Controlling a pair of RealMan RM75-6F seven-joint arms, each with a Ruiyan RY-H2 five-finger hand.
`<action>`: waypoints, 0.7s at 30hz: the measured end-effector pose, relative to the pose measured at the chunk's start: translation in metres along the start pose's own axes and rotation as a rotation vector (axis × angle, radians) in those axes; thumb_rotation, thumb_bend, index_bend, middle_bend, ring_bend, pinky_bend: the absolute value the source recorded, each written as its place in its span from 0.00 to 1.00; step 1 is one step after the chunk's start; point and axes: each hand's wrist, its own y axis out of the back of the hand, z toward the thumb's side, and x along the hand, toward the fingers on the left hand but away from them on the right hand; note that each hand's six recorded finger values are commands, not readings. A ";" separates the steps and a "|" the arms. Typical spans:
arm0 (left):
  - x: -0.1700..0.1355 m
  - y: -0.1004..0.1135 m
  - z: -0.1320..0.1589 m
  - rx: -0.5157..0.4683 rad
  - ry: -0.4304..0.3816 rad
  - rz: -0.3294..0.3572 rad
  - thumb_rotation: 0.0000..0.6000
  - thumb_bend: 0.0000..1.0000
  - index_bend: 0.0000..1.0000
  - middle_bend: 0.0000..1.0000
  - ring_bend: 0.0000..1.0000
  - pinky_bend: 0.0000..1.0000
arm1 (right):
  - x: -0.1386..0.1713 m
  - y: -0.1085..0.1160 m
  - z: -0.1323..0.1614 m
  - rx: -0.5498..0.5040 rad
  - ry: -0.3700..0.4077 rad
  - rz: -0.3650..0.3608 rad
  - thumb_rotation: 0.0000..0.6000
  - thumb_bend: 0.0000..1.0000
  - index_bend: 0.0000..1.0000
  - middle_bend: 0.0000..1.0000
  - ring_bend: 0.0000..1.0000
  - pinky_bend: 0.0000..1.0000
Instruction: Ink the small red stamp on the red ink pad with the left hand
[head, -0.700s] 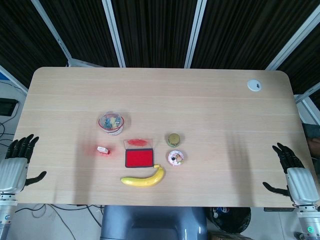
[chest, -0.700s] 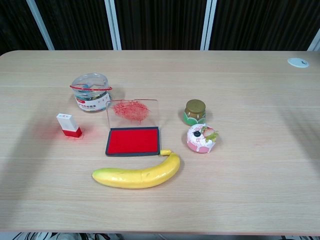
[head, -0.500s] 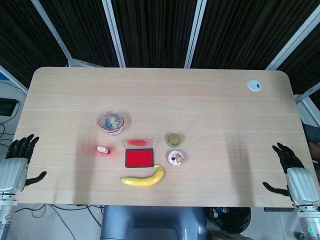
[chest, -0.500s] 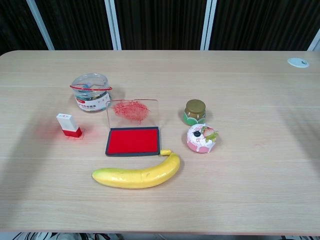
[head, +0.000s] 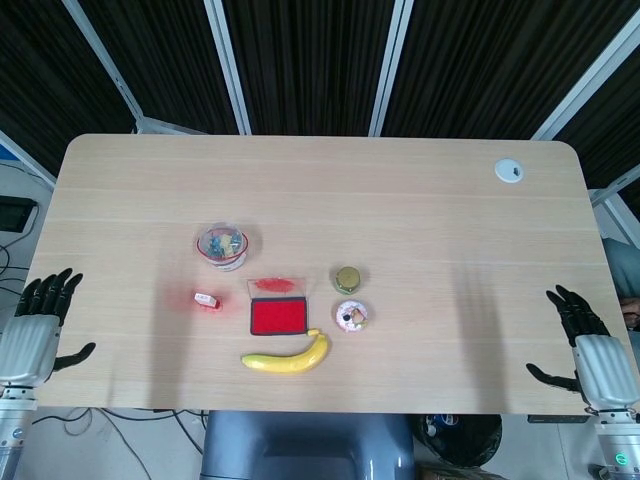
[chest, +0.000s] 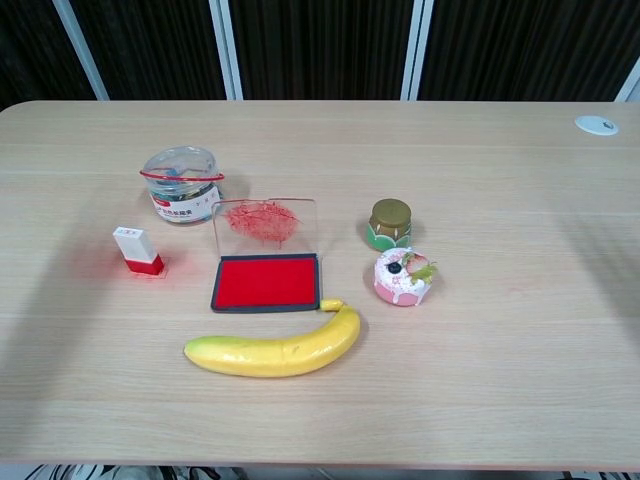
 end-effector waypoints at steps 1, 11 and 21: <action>0.001 0.000 0.001 0.007 -0.006 0.001 1.00 0.11 0.00 0.00 0.00 0.03 | 0.000 0.000 0.000 -0.001 -0.002 0.000 1.00 0.16 0.00 0.00 0.00 0.18; 0.026 -0.008 0.019 0.066 -0.088 -0.066 1.00 0.16 0.00 0.00 0.00 0.09 | -0.001 -0.001 -0.001 -0.008 -0.006 0.007 1.00 0.16 0.00 0.00 0.00 0.18; 0.065 -0.026 0.058 0.131 -0.218 -0.191 1.00 0.20 0.13 0.11 0.07 0.17 | -0.002 -0.002 -0.002 -0.017 -0.013 0.012 1.00 0.16 0.00 0.00 0.00 0.18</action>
